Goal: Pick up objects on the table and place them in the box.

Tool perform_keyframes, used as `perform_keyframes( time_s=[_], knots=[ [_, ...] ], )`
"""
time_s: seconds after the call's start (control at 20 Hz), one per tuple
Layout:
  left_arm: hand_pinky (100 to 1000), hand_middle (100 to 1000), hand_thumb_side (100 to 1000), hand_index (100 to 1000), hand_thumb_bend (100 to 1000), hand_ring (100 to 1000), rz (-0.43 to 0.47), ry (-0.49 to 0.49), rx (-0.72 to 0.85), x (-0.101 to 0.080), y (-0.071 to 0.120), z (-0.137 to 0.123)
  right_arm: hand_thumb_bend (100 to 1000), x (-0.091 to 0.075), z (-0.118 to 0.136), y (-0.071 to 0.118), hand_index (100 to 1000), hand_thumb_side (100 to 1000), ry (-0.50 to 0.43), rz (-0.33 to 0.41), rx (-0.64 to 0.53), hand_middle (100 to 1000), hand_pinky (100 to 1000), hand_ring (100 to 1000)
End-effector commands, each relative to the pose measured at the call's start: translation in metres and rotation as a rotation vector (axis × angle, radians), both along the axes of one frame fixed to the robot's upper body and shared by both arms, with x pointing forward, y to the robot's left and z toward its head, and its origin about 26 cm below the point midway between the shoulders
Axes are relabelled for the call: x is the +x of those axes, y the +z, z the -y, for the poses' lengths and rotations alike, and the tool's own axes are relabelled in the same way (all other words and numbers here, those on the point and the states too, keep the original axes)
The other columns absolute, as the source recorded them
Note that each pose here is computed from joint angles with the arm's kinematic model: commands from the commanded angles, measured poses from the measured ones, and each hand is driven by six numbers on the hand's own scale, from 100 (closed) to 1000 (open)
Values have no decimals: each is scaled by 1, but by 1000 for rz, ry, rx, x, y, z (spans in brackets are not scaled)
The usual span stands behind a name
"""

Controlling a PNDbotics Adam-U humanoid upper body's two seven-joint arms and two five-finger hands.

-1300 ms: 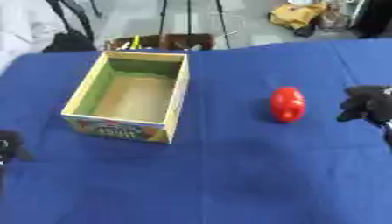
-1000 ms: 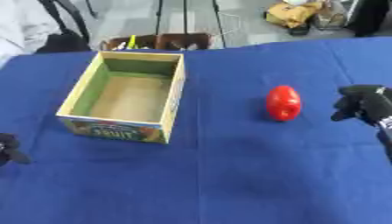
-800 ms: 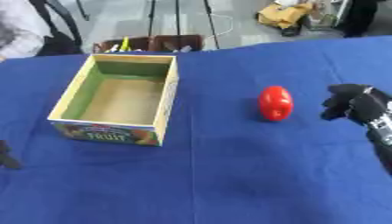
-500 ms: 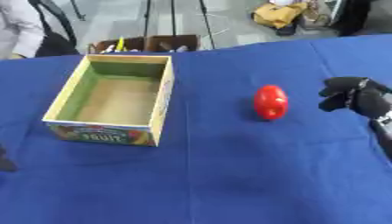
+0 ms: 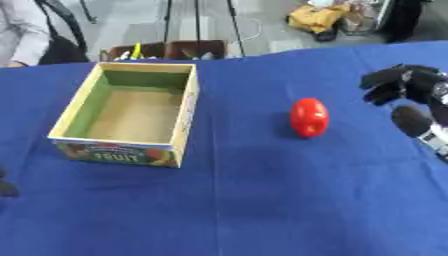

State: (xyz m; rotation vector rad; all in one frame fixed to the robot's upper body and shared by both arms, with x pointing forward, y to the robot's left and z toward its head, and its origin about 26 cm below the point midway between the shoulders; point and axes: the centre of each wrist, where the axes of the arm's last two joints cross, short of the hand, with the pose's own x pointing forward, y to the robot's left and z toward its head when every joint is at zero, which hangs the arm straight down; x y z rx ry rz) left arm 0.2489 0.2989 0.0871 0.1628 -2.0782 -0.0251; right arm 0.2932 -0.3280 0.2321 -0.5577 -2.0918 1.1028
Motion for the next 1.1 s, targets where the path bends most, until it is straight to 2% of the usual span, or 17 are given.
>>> perform_keyframes(
  time_s=[0.05, 0.6, 0.9, 0.95, 1.1],
  knots=[
    [384, 455, 807, 577, 100, 354, 17, -11, 20, 0, 5, 0, 647, -2, 7, 22, 812, 1000, -50, 46, -124, 707, 652, 683],
    [385, 455, 807, 577, 100, 354, 12, -23, 23, 0, 4, 1, 728, 24, 18, 39, 865, 918, -125, 91, -359, 773, 681, 736],
    [385, 455, 807, 577, 100, 354, 10, -28, 25, 0, 3, 1, 741, 37, 25, 44, 870, 903, -128, 87, -419, 780, 686, 743],
    [385, 456, 808, 578, 100, 355, 9, -31, 26, 0, 3, 1, 762, 38, 26, 44, 876, 878, -130, 84, -427, 792, 694, 754],
    [386, 456, 808, 578, 100, 355, 5, -41, 28, 1, 2, 2, 772, 50, 26, 49, 879, 862, -139, 55, -471, 790, 696, 756]
  ],
)
